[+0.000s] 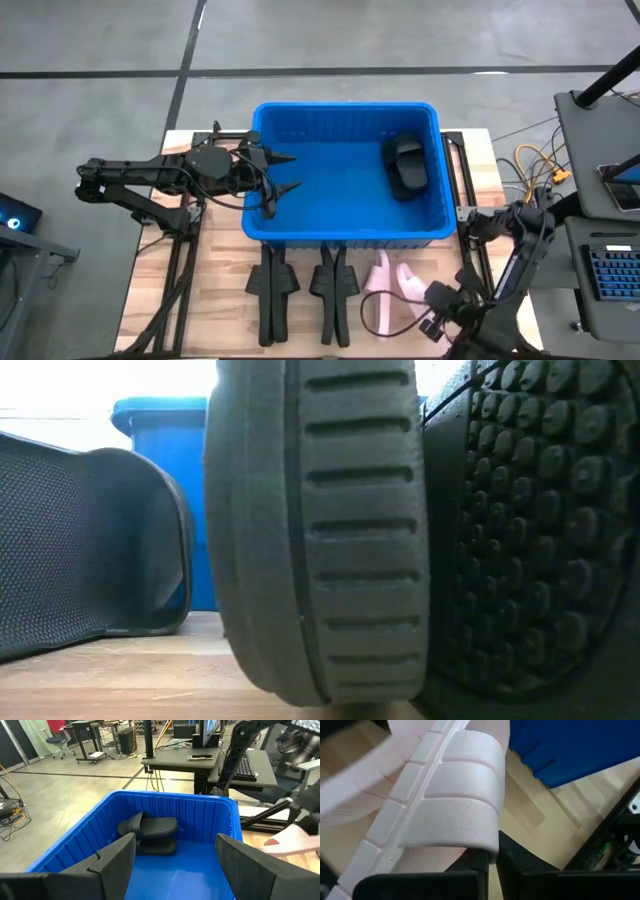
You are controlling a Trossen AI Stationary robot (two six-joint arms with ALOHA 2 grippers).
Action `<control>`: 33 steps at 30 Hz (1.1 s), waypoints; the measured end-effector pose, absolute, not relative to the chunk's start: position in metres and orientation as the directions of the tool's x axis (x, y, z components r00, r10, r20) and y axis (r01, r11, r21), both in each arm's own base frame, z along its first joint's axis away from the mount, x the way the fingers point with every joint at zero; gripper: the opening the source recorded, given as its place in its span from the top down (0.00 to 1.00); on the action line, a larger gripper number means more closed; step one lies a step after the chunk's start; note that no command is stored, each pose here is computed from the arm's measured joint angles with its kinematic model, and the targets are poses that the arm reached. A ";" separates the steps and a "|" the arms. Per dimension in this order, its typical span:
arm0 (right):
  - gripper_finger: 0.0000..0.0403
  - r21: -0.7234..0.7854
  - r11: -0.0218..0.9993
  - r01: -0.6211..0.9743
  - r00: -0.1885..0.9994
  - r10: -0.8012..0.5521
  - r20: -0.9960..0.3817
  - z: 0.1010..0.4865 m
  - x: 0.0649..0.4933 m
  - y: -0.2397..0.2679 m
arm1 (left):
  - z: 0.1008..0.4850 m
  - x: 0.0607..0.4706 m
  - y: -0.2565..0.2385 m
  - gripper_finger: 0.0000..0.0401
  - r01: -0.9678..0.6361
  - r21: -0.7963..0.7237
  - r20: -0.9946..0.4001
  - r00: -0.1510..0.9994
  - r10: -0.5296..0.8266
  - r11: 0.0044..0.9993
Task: Pick and place slides into bin
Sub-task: Put the pink slide into the blue bin
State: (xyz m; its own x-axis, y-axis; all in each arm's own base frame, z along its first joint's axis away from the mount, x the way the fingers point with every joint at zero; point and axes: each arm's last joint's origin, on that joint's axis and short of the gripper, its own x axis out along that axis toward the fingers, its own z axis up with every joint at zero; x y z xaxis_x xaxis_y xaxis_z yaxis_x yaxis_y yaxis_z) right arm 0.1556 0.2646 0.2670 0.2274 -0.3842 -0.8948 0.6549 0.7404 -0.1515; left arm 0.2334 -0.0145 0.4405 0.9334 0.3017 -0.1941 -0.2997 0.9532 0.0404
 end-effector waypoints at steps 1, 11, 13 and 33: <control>0.97 -0.125 0.738 0.663 0.240 -0.367 -0.899 0.273 0.154 0.261 | 0.440 0.233 -0.014 0.35 -0.299 0.040 -0.194 0.933 0.301 0.953; 0.97 0.190 0.765 0.616 0.622 -0.324 -0.713 0.340 0.141 0.217 | 0.441 0.233 -0.014 0.35 -0.300 0.041 -0.194 0.933 0.302 0.953; 0.97 0.253 0.765 0.593 0.705 -0.341 -0.622 0.353 0.138 0.207 | 0.441 0.232 -0.014 0.35 -0.299 0.042 -0.197 0.933 0.301 0.953; 0.97 0.289 0.794 0.536 0.838 -0.456 -0.301 0.500 0.161 0.103 | 0.455 0.206 -0.011 0.35 -0.301 0.012 -0.132 0.945 0.300 0.953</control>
State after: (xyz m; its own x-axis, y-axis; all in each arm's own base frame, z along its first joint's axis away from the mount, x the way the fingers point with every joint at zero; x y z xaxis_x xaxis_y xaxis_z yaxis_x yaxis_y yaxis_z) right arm 0.1613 0.1034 0.5002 0.8377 -0.4557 -0.3009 0.5355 0.7935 0.2891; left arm 0.2064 -0.0114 0.4553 0.9447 0.3003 -0.1317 -0.3014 0.9534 0.0119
